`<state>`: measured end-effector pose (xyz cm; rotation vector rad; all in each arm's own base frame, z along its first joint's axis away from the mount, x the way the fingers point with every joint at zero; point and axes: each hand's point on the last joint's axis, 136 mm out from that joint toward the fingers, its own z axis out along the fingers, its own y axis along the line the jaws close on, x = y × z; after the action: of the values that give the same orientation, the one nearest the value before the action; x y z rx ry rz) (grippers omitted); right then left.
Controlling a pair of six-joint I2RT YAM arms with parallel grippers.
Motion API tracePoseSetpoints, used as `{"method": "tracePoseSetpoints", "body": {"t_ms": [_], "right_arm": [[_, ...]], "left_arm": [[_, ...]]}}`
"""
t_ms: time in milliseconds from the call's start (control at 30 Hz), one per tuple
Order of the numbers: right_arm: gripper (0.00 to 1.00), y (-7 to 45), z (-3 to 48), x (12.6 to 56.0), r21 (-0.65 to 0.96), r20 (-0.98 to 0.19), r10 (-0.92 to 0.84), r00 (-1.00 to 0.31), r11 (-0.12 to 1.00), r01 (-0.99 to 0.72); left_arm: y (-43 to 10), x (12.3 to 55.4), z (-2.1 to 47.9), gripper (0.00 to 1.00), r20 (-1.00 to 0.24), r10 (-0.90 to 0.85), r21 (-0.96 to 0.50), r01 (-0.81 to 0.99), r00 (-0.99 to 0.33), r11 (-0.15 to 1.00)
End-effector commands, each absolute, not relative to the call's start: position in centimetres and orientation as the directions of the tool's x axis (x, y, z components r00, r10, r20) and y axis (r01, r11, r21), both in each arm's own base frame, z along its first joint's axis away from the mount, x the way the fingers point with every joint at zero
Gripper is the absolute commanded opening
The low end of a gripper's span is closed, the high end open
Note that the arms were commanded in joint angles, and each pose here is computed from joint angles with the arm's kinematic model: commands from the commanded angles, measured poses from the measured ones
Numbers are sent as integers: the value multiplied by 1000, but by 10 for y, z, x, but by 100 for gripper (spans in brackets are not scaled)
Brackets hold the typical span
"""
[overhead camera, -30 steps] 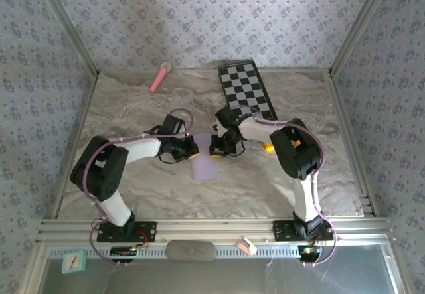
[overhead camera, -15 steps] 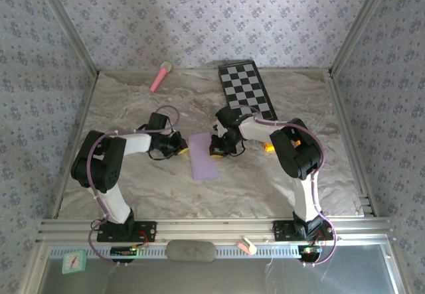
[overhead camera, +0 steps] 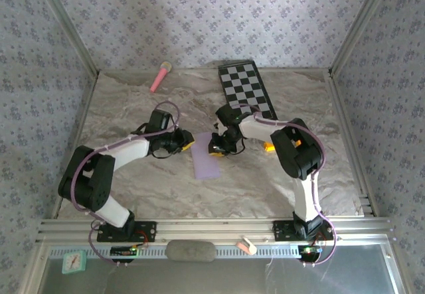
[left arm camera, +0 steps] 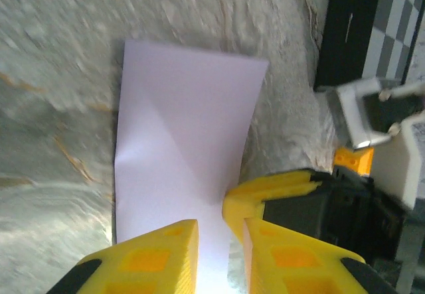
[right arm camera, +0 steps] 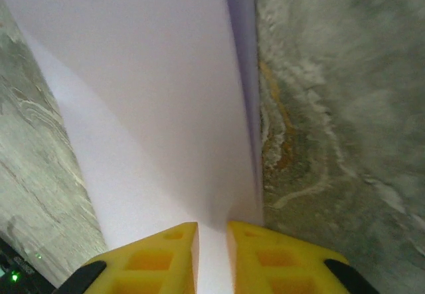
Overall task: Fold a paper plane with a square sheet of paper (pick it up from the middle)
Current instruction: First fold the square sheet of paper in half at the center of the table, then fold the triangle a second time at the center of the table.
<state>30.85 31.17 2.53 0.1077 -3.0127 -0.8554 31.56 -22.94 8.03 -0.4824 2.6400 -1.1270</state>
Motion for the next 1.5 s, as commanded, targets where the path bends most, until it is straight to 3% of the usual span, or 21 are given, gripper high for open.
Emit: {"method": "tracePoseSetpoints", "body": {"t_ms": [0,233,500,867,1467], "right_arm": [[28,303,57,321,528,-58,7,-998,849,-25],[41,295,96,310,605,-122,63,-991,796,-24],[53,271,73,275,612,-94,132,-987,789,47],[54,275,56,256,624,-56,130,-990,779,67],[54,280,43,233,618,24,32,-999,785,40]], "left_arm": [[-230,310,86,28,-55,-446,-739,-264,-893,620],[-239,300,84,30,-11,-497,-771,-309,-868,556],[-261,309,88,31,54,-567,-833,-350,-822,428],[-252,315,48,31,12,-594,-753,-398,-804,524],[-237,300,10,31,59,-627,-659,-503,-777,560]]}}
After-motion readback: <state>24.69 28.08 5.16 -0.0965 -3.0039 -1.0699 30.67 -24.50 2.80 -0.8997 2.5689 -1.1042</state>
